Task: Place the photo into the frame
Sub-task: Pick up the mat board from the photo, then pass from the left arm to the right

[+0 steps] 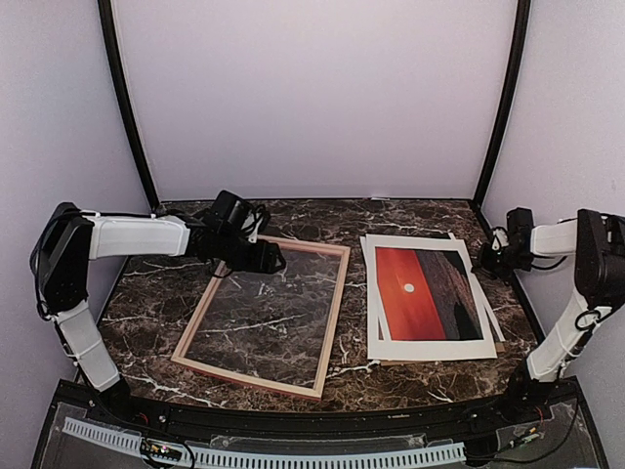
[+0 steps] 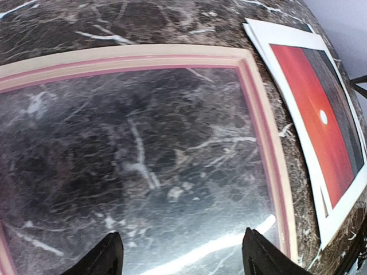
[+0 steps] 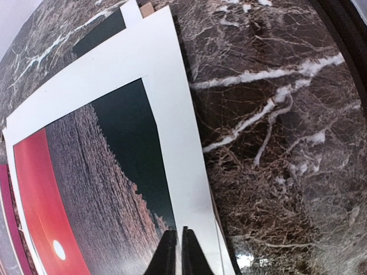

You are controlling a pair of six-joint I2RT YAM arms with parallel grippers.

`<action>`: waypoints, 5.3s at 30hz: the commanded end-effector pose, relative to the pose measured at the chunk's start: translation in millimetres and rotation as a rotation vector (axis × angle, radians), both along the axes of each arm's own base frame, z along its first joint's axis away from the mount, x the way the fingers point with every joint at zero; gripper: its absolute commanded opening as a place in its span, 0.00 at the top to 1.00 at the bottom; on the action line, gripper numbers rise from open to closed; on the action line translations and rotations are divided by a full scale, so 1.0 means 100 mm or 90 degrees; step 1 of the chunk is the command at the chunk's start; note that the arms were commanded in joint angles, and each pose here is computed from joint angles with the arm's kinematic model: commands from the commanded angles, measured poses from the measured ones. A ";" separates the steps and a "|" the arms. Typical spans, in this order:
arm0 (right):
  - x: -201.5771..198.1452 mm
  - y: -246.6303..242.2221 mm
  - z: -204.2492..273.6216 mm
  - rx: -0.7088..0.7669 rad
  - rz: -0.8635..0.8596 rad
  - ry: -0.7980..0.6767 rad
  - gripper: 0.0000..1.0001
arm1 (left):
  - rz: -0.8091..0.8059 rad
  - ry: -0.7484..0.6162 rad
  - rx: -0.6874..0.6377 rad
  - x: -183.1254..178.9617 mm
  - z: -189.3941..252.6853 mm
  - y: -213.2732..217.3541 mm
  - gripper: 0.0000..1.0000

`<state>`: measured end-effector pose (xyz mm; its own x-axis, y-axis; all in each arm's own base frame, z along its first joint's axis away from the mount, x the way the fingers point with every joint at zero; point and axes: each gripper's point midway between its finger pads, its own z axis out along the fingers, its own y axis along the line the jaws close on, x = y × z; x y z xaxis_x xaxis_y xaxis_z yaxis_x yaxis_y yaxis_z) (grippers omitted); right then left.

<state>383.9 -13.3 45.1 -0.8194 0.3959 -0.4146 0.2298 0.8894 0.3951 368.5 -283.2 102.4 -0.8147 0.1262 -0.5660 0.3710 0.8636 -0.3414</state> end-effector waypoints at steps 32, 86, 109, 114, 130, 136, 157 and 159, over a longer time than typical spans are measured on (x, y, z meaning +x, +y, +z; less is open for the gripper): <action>-0.48 0.10 -0.10 -0.032 -0.030 0.028 0.63 | -0.234 0.064 -0.091 -0.44 -0.51 -2.21 0.14; -0.77 0.41 -0.23 -0.008 0.009 0.022 0.63 | -0.171 0.107 -0.104 -0.51 -0.67 -2.49 0.42; -0.74 0.52 -0.06 0.008 0.031 0.003 0.61 | -0.166 0.048 0.012 -0.43 -0.75 -2.41 0.75; -0.72 0.46 0.07 -0.009 0.012 -0.013 0.54 | -0.165 0.039 0.010 -0.42 -0.67 -2.41 0.76; -0.70 0.34 0.47 -0.042 -0.027 -0.073 0.49 | -0.151 0.012 -0.018 -0.34 -0.36 -2.42 0.76; -0.65 0.31 0.93 -0.042 -0.044 -0.138 0.46 | -0.135 0.005 -0.028 -0.26 -0.29 -2.39 0.76; -0.65 -0.01 0.54 -0.050 -0.092 -0.079 0.42 | -0.096 0.003 -0.096 -0.13 -0.03 -2.21 0.76; -0.65 0.03 0.52 -0.031 -0.081 -0.081 0.42 | -0.097 0.007 -0.101 -0.13 -0.03 -2.21 0.76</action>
<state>312.0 -18.5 97.5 -0.7062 0.4701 -0.5294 0.3424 0.8813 0.3258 354.6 -504.8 63.0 -0.8094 0.2011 -0.5518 0.4815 0.7651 -0.4274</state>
